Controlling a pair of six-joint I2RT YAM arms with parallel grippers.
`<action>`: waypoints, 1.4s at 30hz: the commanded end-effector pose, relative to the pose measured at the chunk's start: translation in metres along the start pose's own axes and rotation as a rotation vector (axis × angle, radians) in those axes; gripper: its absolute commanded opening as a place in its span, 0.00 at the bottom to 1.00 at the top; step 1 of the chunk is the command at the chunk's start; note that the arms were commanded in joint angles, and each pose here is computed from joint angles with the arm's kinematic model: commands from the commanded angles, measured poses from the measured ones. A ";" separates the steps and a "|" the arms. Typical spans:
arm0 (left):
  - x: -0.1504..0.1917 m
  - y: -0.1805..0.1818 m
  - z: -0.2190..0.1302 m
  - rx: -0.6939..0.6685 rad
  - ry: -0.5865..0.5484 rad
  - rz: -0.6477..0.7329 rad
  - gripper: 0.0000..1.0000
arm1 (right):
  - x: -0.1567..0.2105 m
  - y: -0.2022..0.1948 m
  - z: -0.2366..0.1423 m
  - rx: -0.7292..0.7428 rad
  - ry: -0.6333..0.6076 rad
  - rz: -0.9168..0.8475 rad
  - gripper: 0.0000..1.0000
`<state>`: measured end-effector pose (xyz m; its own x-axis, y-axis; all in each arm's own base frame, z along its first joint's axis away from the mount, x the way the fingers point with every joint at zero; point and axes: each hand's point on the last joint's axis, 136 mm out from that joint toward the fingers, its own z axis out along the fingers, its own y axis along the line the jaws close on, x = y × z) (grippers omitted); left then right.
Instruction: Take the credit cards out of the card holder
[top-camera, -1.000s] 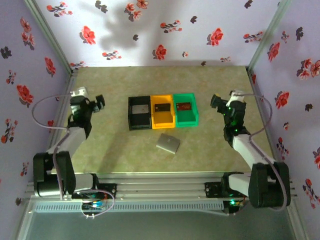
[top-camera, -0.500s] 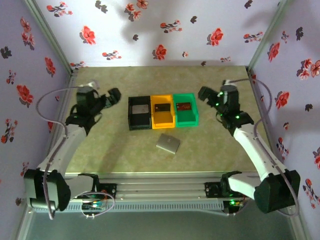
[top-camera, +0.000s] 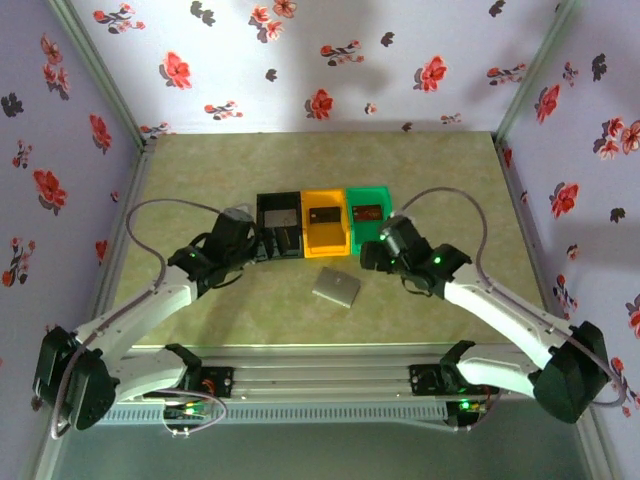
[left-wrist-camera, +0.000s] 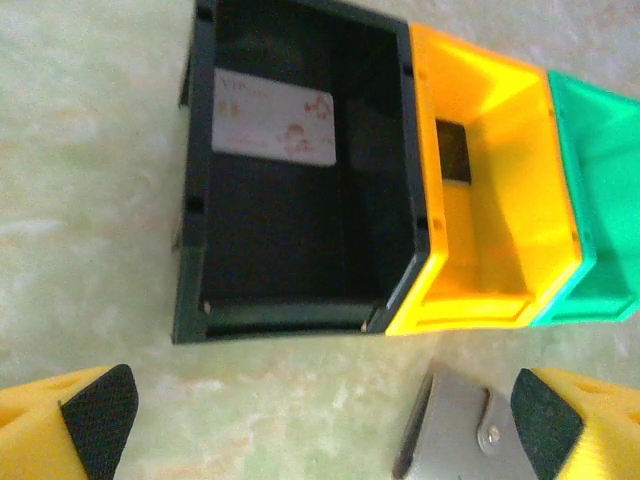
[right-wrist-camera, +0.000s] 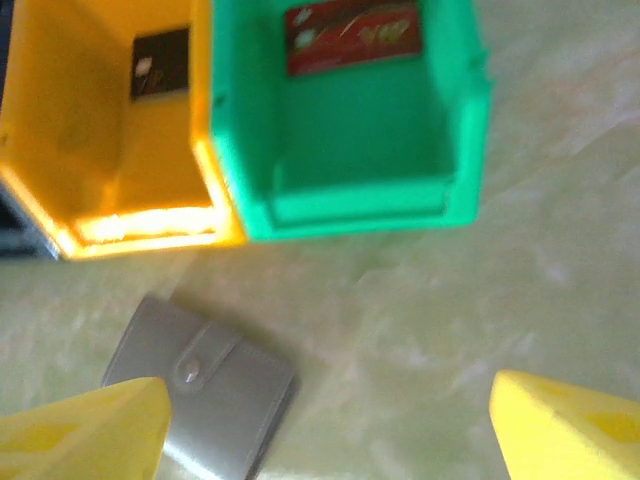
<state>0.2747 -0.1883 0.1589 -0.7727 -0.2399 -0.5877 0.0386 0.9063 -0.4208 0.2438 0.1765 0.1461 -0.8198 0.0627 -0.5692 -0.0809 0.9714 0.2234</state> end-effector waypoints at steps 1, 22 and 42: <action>0.027 0.016 -0.001 -0.057 0.030 -0.032 1.00 | 0.023 0.009 0.008 0.024 0.040 -0.014 0.84; 0.086 0.040 0.010 -0.069 0.070 -0.091 1.00 | 0.058 0.076 0.059 0.082 0.172 -0.284 0.58; 0.086 0.036 0.012 -0.073 0.075 -0.102 1.00 | 0.074 0.075 0.093 0.160 0.243 -0.298 0.45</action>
<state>0.2143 -0.1803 0.0835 -0.8271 -0.2937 -0.4792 -0.0705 0.9001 -0.4300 0.2261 0.2766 0.0462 -0.8847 -0.2743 -0.3769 -0.2818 0.9588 -0.0365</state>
